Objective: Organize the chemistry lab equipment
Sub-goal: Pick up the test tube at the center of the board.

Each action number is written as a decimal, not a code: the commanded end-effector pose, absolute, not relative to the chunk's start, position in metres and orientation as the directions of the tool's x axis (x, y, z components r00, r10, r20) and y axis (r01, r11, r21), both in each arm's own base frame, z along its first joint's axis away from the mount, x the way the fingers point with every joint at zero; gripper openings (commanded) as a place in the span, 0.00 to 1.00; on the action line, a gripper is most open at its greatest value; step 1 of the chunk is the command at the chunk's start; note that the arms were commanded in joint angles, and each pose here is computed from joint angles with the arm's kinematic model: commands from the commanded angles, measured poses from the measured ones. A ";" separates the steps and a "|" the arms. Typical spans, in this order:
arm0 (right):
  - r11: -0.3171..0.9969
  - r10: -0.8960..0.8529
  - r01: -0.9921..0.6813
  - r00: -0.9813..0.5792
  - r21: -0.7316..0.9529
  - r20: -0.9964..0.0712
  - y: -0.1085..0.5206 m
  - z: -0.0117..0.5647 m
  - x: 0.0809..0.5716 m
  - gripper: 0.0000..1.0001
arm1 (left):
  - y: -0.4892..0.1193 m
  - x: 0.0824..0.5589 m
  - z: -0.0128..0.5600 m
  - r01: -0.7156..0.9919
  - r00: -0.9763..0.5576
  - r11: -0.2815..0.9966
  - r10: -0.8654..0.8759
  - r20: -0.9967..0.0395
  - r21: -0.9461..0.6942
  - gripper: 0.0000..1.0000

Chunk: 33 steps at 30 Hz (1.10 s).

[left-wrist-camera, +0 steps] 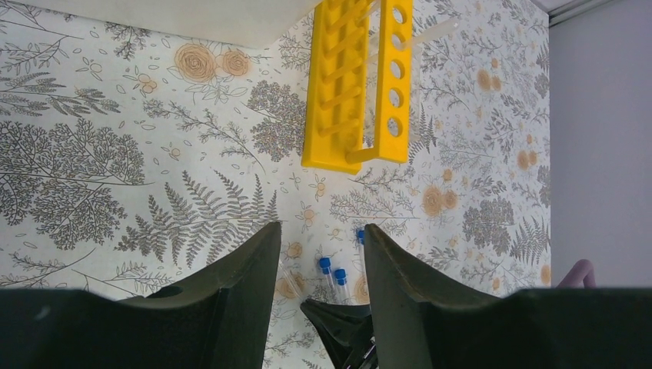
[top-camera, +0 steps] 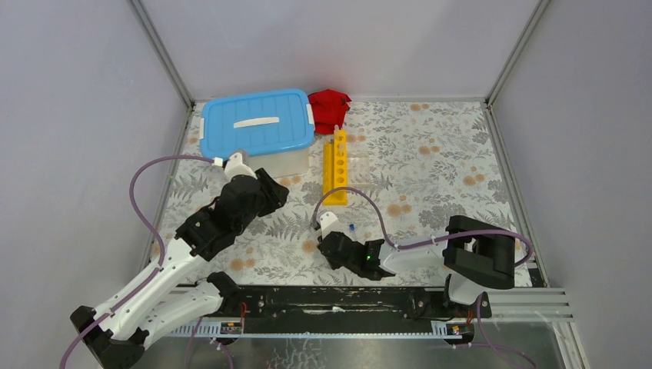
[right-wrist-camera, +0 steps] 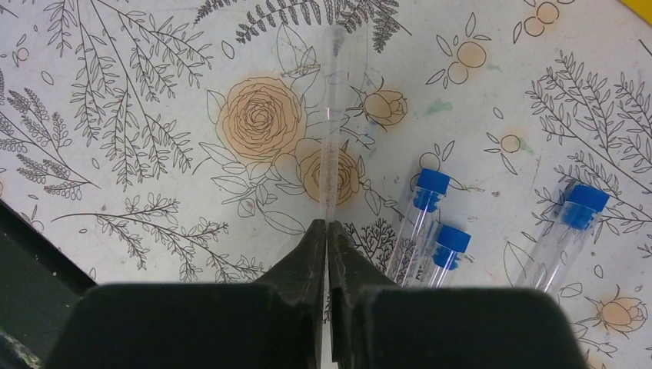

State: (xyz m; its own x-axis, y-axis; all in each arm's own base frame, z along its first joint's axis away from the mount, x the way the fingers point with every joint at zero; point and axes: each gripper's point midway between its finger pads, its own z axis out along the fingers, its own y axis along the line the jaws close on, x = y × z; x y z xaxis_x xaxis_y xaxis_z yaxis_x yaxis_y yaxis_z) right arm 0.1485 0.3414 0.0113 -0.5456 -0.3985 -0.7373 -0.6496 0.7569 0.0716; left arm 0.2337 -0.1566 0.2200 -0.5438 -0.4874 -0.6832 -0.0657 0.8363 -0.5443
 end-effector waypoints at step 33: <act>0.664 -0.280 -0.745 -0.325 0.062 -0.903 0.309 0.132 0.135 0.00 | -0.254 0.203 0.177 0.204 -0.950 0.594 -0.073 -0.305 -0.778 0.57</act>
State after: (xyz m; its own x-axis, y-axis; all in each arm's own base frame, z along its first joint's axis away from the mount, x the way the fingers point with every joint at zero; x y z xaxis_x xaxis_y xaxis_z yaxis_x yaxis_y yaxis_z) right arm 0.1342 0.3122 0.1235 -0.3589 -0.2819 -0.8898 -0.7393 0.6678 0.0867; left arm 0.2110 -0.2392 0.1692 -0.9387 -0.1530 -0.3089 0.1171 0.7012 -0.7033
